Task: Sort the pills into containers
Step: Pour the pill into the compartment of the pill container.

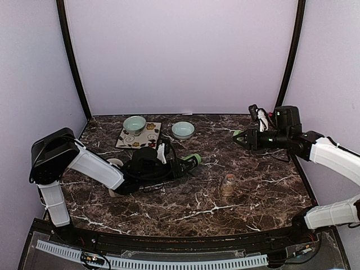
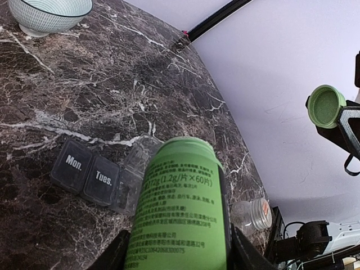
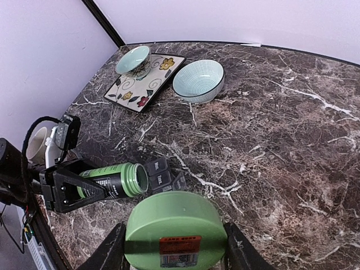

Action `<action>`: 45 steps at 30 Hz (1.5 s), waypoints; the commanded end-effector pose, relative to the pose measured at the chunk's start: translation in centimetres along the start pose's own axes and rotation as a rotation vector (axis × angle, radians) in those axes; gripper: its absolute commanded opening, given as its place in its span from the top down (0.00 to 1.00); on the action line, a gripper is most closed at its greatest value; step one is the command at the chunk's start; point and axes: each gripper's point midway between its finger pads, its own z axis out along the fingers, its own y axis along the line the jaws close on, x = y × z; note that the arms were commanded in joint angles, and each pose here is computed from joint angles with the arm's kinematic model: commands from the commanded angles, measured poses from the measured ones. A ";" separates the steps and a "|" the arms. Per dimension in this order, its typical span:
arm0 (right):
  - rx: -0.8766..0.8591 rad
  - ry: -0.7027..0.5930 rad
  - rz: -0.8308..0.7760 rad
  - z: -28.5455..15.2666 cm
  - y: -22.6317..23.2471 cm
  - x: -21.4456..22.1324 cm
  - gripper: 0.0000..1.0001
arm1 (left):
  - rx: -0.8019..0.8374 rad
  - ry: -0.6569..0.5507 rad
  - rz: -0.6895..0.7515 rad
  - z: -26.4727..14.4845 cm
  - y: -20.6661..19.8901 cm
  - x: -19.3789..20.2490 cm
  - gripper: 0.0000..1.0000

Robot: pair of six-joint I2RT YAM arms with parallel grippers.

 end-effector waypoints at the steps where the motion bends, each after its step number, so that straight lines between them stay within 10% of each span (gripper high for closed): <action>1: -0.010 -0.035 -0.004 0.0 -0.1 -0.6 0.79 | 0.008 -0.016 0.002 0.2 -0.6 -0.5 1.00; 45: -0.011 -0.035 0.011 0.2 -0.5 -0.2 0.80 | -0.083 0.054 0.031 1.5 1.2 0.9 1.00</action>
